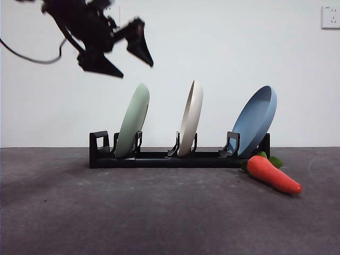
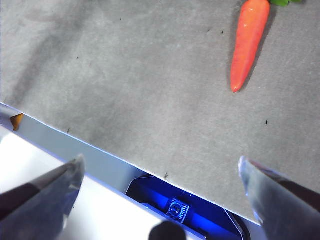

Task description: Take the green plate from the plate rack,put the plate on the table,take the carrot from the table,put the carrot in the plate

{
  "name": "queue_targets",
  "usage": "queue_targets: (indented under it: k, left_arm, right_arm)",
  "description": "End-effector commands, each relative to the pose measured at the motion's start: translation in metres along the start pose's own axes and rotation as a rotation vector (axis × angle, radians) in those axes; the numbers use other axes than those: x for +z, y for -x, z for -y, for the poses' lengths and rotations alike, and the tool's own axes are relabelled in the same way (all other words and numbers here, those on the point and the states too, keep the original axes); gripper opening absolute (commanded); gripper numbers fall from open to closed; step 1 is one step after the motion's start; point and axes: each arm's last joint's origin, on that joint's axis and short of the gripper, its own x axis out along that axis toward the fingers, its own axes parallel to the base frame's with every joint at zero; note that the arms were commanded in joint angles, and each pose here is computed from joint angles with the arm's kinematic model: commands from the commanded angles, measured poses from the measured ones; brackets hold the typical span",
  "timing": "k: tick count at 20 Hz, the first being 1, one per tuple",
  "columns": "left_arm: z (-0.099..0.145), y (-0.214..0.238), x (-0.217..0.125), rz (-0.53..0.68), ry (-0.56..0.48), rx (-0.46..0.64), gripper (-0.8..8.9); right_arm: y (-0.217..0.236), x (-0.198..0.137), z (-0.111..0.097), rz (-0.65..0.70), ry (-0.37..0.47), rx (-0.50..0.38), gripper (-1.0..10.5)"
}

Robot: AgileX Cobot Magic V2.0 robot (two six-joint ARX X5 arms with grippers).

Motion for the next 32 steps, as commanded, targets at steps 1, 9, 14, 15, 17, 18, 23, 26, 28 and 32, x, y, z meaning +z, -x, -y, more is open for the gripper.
queue_targets:
  k: [1,9,14,15,17,18,23,26,28,32]
  left_arm:
    - [-0.002,-0.016,-0.008,-0.001,-0.015,0.020,6.02]
    - [-0.009,-0.049,-0.033,-0.058,0.000,0.031,4.70]
    - [-0.004,-0.050,-0.034,-0.059,-0.004,0.009,0.49]
    - [-0.004,-0.050,-0.034,-0.059,-0.004,0.009,0.48]
    - [-0.004,-0.050,-0.034,-0.060,0.011,-0.003,0.14]
    - [-0.005,-0.050,-0.034,-0.060,0.028,-0.012,-0.08]
    - [-0.006,-0.049,-0.033,-0.058,0.061,-0.030,-0.08]
    - [-0.005,-0.046,-0.030,-0.049,0.082,-0.034,-0.08]
    - [-0.003,-0.039,-0.024,-0.030,0.079,-0.057,-0.08]
    - [0.004,-0.016,-0.003,0.035,0.060,-0.061,-0.08]
  right_arm:
    - [0.000,0.001,0.000,0.005,-0.005,0.000,6.6]
    - [0.000,0.001,0.000,0.005,-0.005,-0.001,6.6]
    - [-0.001,0.001,0.001,0.000,-0.008,-0.004,6.6]
    - [-0.001,0.002,0.001,-0.001,-0.008,-0.004,6.6]
    - [-0.002,0.003,0.001,-0.008,-0.012,-0.004,6.6]
    - [-0.003,0.003,0.002,-0.012,-0.014,-0.003,6.6]
    - [-0.004,0.004,0.003,-0.018,-0.016,-0.002,6.6]
    - [-0.004,0.004,0.003,-0.018,-0.014,-0.002,6.6]
    - [-0.004,0.004,0.003,-0.018,-0.014,-0.002,6.6]
    - [-0.004,0.004,0.003,-0.018,-0.013,-0.002,6.6]
